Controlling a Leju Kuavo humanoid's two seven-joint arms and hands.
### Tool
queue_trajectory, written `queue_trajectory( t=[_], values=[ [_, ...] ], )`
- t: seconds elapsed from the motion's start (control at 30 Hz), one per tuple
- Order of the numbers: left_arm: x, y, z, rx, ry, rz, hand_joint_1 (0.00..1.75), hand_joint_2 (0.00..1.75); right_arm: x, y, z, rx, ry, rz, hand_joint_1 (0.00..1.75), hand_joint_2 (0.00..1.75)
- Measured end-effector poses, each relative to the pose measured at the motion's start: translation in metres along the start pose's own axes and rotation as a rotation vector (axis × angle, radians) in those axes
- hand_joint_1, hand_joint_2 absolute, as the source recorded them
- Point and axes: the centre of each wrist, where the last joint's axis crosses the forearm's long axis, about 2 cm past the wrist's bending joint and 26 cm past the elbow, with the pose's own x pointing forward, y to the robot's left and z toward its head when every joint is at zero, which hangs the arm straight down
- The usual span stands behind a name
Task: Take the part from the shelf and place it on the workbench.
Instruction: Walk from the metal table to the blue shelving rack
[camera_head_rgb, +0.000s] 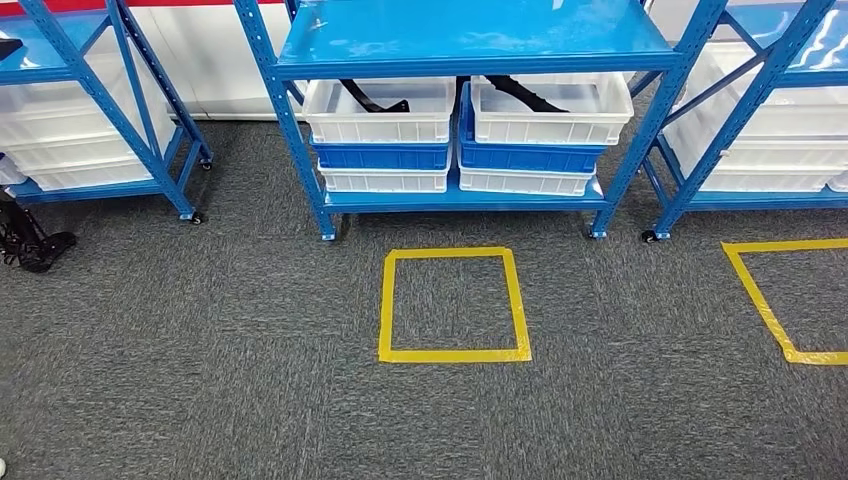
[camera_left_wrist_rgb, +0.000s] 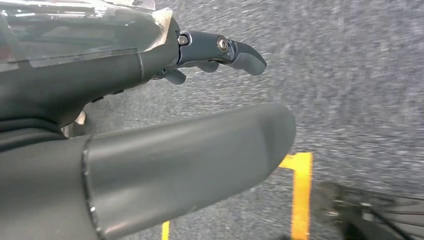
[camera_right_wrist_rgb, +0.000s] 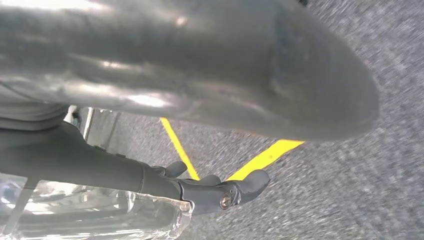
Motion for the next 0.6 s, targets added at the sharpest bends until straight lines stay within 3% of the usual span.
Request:
queue_trajectory(
  t=[0.6],
  values=[
    [0.003,0.0002,-0.0006,0.003,-0.006,-0.002,0.0,0.0,0.0005,0.002,0.0009,0.003,0.004,-0.007,0.0,0.0]
  ],
)
